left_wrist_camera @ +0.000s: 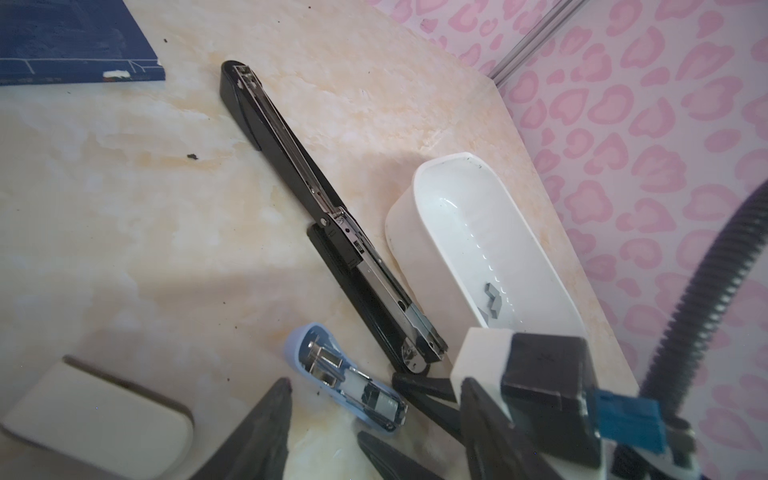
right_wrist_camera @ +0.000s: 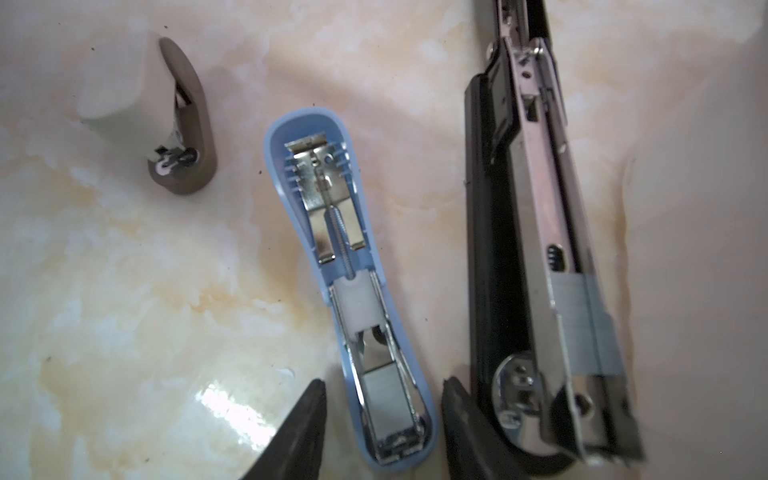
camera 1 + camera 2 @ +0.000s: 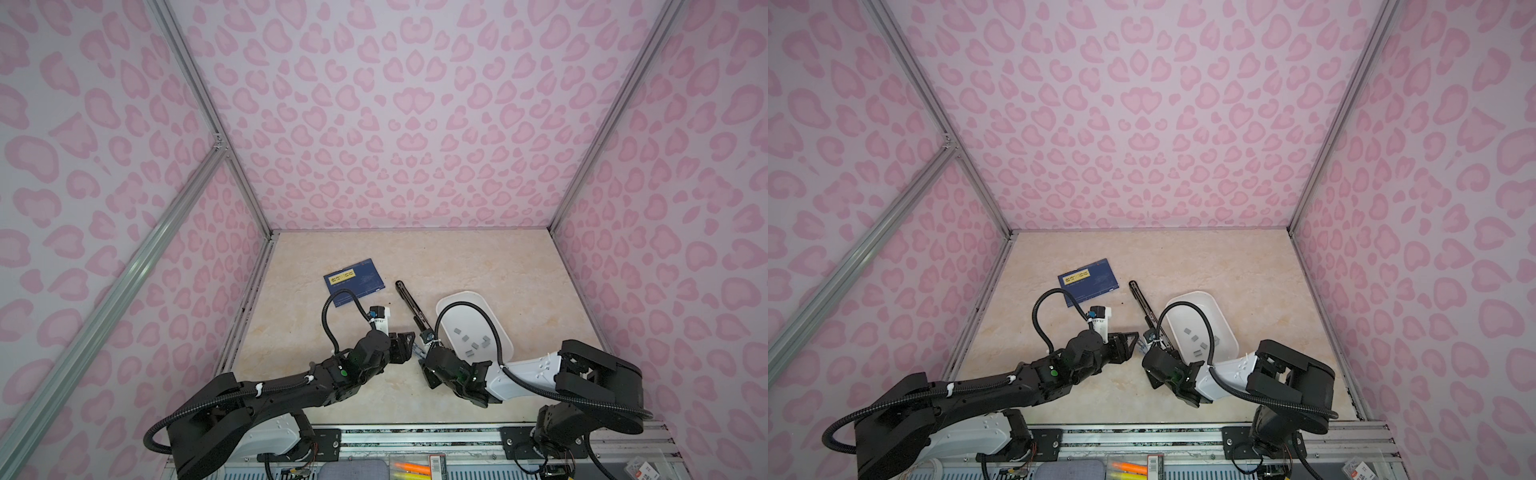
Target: Load the staples into the stapler
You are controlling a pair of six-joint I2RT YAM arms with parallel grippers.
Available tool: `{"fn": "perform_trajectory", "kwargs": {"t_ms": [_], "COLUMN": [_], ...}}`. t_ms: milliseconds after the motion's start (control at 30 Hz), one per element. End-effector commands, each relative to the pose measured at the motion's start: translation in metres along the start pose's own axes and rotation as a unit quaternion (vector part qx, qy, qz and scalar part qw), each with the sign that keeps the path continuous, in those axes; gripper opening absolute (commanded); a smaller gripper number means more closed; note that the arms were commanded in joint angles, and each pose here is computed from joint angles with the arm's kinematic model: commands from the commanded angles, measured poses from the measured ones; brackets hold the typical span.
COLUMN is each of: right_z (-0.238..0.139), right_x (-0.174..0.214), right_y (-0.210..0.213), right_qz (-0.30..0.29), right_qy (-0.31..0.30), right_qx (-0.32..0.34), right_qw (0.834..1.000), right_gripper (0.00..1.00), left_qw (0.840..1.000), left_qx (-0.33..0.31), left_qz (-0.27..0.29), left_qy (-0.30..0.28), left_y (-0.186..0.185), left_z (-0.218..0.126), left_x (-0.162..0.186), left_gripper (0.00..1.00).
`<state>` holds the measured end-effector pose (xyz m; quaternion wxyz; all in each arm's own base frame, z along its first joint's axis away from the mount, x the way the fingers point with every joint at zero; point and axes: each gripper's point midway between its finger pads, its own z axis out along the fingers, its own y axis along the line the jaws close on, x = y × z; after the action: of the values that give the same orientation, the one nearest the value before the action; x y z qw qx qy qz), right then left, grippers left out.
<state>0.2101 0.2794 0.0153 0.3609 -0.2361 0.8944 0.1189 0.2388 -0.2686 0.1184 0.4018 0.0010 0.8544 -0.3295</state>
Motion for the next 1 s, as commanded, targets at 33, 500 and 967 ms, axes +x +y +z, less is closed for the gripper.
{"fn": "perform_trajectory", "kwargs": {"t_ms": [33, 500, 967], "right_z": [0.001, 0.001, 0.002], "right_x": [0.011, 0.012, 0.013], "right_y": [-0.005, 0.007, 0.012], "right_qz": [-0.004, -0.007, 0.009], "right_qy": [0.017, 0.002, -0.051], "right_qx": [0.011, 0.001, -0.04], "right_qw": [1.0, 1.0, 0.998], "right_gripper": [0.48, 0.3, 0.25], "left_qw": [1.0, 0.998, 0.996], "left_qx": [-0.004, 0.004, 0.031], "left_qz": [-0.022, -0.059, -0.078], "left_qy": [-0.019, 0.001, 0.038], "left_y": [0.002, -0.001, 0.016], "left_z": [0.0, 0.021, 0.062], "left_x": [-0.006, 0.002, 0.0], "left_gripper": [0.66, 0.67, 0.63]}}
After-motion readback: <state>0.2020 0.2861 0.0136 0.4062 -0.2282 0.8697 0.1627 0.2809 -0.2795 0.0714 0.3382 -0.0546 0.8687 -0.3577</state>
